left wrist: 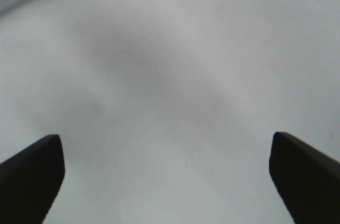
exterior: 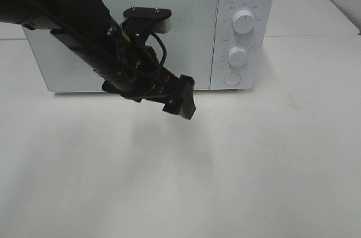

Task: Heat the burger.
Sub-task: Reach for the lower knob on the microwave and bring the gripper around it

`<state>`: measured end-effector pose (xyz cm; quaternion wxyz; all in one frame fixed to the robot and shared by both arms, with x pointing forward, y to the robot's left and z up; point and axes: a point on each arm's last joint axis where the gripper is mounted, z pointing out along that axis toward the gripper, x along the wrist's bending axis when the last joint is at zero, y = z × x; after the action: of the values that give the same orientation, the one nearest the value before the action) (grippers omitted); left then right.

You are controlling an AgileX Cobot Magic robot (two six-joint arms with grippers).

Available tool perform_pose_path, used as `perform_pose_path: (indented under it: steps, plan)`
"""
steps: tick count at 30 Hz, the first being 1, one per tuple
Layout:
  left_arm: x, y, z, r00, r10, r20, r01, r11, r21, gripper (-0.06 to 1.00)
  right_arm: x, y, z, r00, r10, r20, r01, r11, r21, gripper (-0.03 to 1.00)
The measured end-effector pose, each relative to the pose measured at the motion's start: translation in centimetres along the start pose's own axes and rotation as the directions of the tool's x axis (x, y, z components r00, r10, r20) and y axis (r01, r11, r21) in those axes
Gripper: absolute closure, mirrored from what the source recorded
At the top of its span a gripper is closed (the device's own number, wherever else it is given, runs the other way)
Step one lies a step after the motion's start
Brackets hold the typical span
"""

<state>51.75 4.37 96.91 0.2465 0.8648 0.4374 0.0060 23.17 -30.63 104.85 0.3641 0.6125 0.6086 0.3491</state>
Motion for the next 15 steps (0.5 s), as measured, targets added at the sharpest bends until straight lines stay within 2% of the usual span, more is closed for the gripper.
perform_pose_path:
  steps: [1,3,4,6,8,11,12,13,15]
  plan:
    - [0.0,0.0,0.0,1.000,0.000,0.000,0.000,1.000,0.000,-0.02,0.0,0.0,0.0,1.000,0.000,0.000,0.000,1.000,0.000,0.23]
    - [-0.2,-0.9,-0.7,1.000,0.021,0.009,-0.022,0.994,0.106,-0.02,0.0,0.0,0.0,1.000,0.000,0.000,0.000,1.000,0.000,0.23]
    - [-0.2,-0.9,-0.7,1.000,0.021,0.009,-0.022,0.994,0.106,-0.02,0.0,0.0,0.0,1.000,0.000,0.000,0.000,1.000,0.000,0.23]
    - [-0.2,-1.6,-1.9,0.998,0.056,-0.004,-0.055,0.983,0.178,-0.03,0.0,0.0,0.0,1.000,0.000,0.000,0.000,1.000,0.000,0.23]
    - [-0.2,-1.7,-2.3,0.998,0.057,-0.011,-0.054,0.980,0.192,-0.03,0.0,0.0,0.0,1.000,0.000,0.000,0.000,1.000,0.000,0.23]
    - [-0.1,-2.1,-3.9,0.998,0.032,-0.058,-0.018,0.975,0.221,-0.03,0.0,0.0,0.0,1.000,0.000,0.000,0.000,1.000,0.000,0.23]
    - [0.1,-2.2,-5.1,0.995,0.004,-0.101,0.018,0.974,0.224,-0.03,0.0,0.0,0.0,1.000,0.000,0.000,0.000,1.000,0.000,0.23]
    - [0.1,-2.2,-5.1,0.995,0.004,-0.101,0.018,0.974,0.224,-0.03,0.0,0.0,0.0,1.000,0.000,0.000,0.000,1.000,0.000,0.23]
    - [0.4,-2.5,-6.9,0.985,0.000,-0.171,0.040,0.972,0.233,-0.03,0.0,0.0,0.0,1.000,0.000,0.000,0.000,1.000,0.000,0.23]
